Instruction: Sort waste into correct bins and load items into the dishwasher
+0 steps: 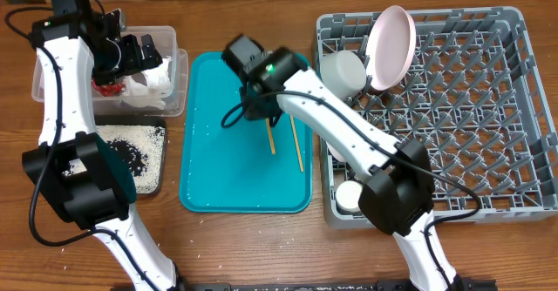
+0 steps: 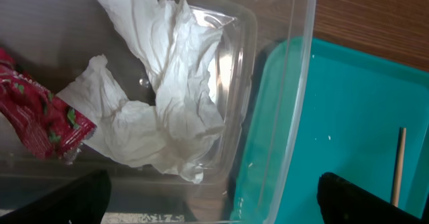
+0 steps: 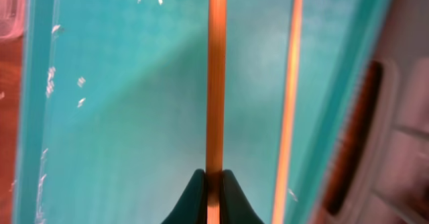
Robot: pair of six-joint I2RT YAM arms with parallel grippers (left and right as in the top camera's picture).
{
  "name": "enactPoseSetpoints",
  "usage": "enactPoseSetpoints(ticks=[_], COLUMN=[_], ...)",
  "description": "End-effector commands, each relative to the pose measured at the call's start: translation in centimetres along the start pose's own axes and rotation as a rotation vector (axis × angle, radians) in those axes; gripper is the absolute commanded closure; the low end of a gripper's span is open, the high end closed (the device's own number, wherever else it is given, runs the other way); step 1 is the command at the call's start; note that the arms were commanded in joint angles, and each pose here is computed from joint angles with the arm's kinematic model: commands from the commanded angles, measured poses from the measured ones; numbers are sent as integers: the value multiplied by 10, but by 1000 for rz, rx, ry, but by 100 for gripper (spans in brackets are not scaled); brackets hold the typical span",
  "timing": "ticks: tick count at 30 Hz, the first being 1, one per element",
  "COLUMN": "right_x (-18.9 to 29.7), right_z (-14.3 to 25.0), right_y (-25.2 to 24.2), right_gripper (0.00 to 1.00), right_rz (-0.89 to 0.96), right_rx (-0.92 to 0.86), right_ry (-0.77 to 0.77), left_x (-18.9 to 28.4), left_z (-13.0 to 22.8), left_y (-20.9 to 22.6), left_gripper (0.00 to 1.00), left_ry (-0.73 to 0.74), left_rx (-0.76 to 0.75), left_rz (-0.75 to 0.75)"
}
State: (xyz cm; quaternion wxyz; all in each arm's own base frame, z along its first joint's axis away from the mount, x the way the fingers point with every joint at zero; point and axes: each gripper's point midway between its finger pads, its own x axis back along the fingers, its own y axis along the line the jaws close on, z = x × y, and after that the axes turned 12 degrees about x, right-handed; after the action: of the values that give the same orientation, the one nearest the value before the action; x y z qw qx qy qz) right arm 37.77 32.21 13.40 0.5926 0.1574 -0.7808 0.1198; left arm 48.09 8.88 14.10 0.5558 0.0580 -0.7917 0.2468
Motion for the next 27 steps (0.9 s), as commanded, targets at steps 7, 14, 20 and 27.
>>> enactPoseSetpoints(ticks=[7,14,20,27], right_x=[93,115,116,62], right_z=[14,23,110,160], right_y=[-84,-115,-176,-192], right_gripper=[96,96,96,96], right_rz=[91,85,141,163], right_rx=[-7,-38,-237,-248], right_ry=[32,17,180,359], left_x=[12,12,12,12], left_z=[-8,-8,-8,-8], left_y=[-5,-5,-5,-5], left_gripper=[0,0,0,0], left_ry=[-35,-35,-36,-35], left_rx=[-13,-12,-12,-13], left_rz=[5,5,5,5])
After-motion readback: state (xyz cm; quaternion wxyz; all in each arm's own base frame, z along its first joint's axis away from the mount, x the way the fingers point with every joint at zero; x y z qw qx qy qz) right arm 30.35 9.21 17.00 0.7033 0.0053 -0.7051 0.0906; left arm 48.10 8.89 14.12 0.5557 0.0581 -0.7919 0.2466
